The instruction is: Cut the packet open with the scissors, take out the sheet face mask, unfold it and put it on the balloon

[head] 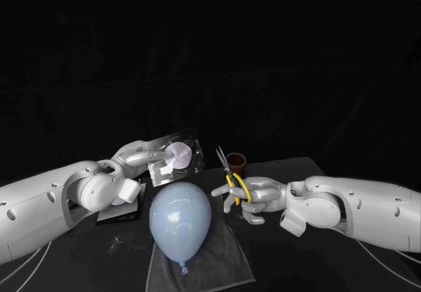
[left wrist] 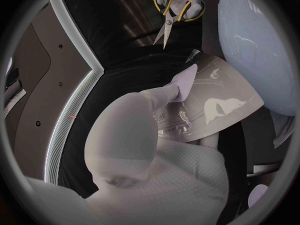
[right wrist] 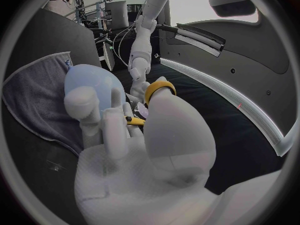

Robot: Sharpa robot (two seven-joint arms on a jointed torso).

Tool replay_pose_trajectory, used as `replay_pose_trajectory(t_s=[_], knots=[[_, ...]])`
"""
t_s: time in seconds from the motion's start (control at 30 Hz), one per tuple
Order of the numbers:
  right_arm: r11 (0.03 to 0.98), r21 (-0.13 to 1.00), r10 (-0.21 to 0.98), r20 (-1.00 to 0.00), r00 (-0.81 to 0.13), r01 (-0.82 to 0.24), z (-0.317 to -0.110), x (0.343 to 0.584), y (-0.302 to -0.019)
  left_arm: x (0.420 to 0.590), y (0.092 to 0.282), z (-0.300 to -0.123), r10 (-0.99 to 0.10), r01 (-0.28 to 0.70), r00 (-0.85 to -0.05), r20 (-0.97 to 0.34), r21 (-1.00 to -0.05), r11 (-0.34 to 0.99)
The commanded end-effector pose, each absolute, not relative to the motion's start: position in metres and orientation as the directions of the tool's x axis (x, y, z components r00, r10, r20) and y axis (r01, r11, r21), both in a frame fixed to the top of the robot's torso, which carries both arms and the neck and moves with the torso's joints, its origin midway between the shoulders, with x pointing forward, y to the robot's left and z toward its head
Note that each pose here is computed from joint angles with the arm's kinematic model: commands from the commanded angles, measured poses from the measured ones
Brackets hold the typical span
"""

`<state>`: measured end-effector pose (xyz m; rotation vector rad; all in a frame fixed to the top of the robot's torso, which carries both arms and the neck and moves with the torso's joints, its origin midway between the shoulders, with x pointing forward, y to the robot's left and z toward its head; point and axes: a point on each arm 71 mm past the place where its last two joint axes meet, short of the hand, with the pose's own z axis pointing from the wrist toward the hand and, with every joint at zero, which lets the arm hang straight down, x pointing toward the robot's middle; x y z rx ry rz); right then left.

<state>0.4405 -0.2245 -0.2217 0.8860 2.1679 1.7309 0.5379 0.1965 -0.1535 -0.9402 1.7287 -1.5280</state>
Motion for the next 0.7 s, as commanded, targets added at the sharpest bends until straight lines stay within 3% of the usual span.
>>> replay_pose_trajectory(t_s=[0.03, 0.3, 0.7], knots=[[0.115, 0.940, 0.563, 0.204, -0.801, 0.321, -0.224, 0.438, -0.222, 0.537, 0.188, -0.145, -0.829, -0.074, -0.558, 0.022, -0.997, 0.024], [0.112, 0.937, 0.567, 0.213, -0.796, 0.330, -0.228, 0.436, -0.220, 0.535, 0.173, -0.138, -0.811, -0.063, -0.584, 0.041, -0.998, -0.006], [0.109, 0.937, 0.580, 0.212, -0.786, 0.333, -0.229, 0.437, -0.222, 0.536, 0.175, -0.137, -0.815, -0.065, -0.578, 0.041, -0.998, -0.005]])
